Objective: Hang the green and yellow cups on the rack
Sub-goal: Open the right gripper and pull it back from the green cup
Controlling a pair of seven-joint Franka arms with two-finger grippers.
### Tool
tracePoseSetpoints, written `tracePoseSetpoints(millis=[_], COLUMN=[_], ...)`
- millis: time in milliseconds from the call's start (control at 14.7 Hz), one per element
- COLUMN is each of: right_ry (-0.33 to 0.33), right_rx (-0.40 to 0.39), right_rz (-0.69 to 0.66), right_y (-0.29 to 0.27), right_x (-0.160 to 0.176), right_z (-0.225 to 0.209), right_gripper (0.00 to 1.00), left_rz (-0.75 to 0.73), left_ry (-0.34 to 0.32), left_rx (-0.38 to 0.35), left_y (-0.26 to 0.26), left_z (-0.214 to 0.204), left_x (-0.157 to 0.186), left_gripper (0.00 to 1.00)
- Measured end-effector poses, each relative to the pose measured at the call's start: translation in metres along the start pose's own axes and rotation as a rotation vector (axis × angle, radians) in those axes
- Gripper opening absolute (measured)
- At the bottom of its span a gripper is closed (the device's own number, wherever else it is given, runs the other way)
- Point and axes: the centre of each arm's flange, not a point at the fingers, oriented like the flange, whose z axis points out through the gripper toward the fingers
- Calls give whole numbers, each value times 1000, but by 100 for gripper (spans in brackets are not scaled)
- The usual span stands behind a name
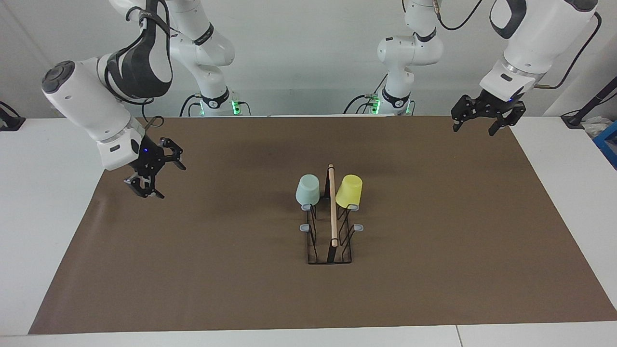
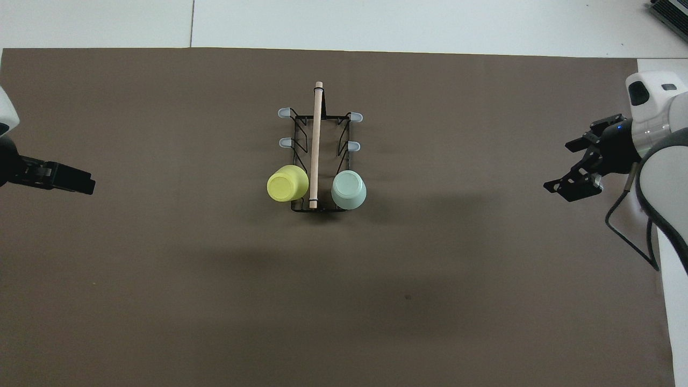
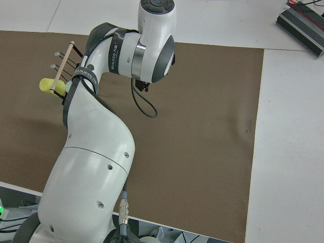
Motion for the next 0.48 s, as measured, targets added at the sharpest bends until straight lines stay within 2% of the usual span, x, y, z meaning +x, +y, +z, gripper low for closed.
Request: tracePoseSetpoints(millis=[340, 476], right_ry=[-45, -79], right_rx=[38, 17], right_rz=[213, 266], right_y=[-30, -35], right_x=[10, 10], right_z=[-34, -43], right_gripper=[100, 100], left_rz=[0, 0], left_ry=[0, 0], left_rx=[0, 0], left_y=[0, 0], left_z=[0, 0], left_x=[0, 0], left_gripper=[100, 100])
